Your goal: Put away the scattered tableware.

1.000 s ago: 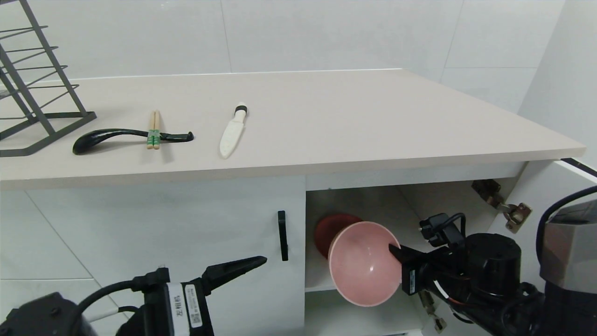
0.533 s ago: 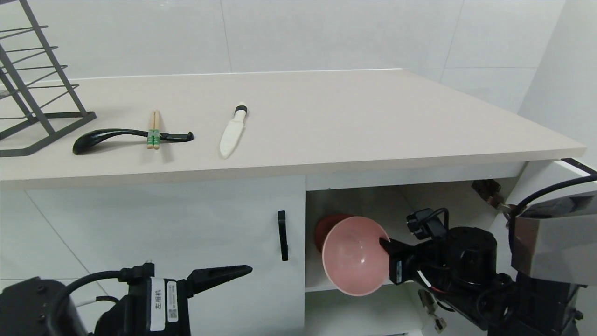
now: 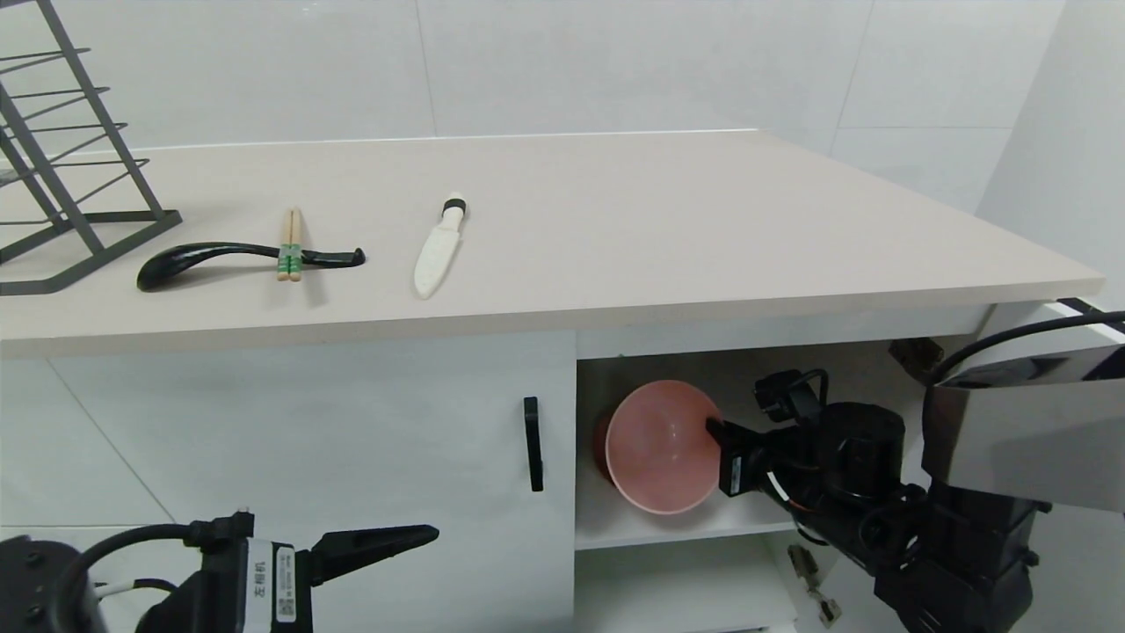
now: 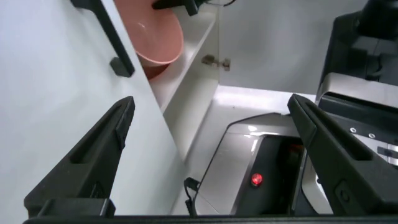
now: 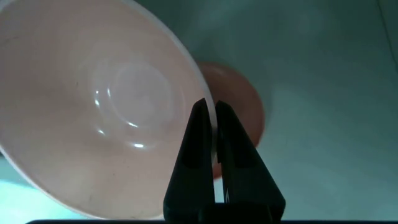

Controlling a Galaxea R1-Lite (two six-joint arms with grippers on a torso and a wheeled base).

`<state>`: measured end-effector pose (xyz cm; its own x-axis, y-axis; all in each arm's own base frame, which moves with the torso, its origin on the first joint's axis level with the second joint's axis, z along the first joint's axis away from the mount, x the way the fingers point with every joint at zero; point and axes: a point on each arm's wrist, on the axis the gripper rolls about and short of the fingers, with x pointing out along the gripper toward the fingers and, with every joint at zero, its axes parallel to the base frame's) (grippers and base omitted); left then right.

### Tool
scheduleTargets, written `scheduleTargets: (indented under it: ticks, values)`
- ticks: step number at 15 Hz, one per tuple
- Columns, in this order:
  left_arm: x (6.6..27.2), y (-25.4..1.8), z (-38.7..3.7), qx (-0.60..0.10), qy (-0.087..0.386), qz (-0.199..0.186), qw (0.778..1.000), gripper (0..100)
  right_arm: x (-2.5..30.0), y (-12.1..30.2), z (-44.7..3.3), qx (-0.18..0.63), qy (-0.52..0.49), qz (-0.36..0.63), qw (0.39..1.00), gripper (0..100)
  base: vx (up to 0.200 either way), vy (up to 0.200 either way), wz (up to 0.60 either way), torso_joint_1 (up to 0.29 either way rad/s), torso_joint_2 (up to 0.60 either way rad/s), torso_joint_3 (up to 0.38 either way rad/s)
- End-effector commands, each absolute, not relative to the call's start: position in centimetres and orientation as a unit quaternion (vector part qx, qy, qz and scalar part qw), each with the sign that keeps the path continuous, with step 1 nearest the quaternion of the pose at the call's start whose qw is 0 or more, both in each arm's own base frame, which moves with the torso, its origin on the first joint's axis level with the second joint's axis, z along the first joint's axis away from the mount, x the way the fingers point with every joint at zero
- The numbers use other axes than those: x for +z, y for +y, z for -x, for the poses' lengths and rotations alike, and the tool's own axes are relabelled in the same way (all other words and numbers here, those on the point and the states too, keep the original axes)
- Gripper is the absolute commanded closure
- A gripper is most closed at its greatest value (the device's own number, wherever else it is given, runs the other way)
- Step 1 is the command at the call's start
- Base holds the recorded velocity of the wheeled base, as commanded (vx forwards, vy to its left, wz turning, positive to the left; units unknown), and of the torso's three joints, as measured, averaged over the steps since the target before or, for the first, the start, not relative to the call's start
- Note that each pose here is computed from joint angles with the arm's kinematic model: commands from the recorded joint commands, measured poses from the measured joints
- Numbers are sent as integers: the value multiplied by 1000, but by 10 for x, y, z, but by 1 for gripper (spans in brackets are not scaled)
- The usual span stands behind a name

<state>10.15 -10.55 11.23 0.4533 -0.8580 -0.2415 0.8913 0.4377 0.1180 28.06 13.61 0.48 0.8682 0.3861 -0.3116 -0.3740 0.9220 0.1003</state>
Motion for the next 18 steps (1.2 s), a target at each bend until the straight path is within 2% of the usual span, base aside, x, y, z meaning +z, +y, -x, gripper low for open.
scheduleTargets:
  ticks: [1, 7, 11, 15, 16, 18]
  values:
    - [114, -103, -102, -509, 69, -113, 850, 0, -5, 131, -287, 194, 175, -20, 965, 100, 0, 0, 0, 0, 0, 0]
    - [113, -88, -95, -493, 95, -120, 856, 0, -24, 125, -301, 179, 187, -14, 966, 100, 0, 0, 0, 0, 0, 0]
    - [121, -70, -89, -451, 78, -107, 883, 0, -26, 126, -303, 179, 186, -12, 966, 100, 0, 0, 0, 0, 0, 0]
    - [123, -68, -89, -444, 67, -105, 888, 0, -35, 126, -304, 179, 196, -10, 964, 100, 0, 0, 0, 0, 0, 0]
    - [123, -68, -89, -444, 68, -105, 887, 0, -35, 126, -303, 179, 197, -9, 964, 0, 0, 0, 0, 0, 0, 0]
    - [123, -68, -89, -443, 67, -105, 888, 0, -35, 126, -303, 179, 196, -8, 964, 0, 0, 0, 0, 0, 0, 0]
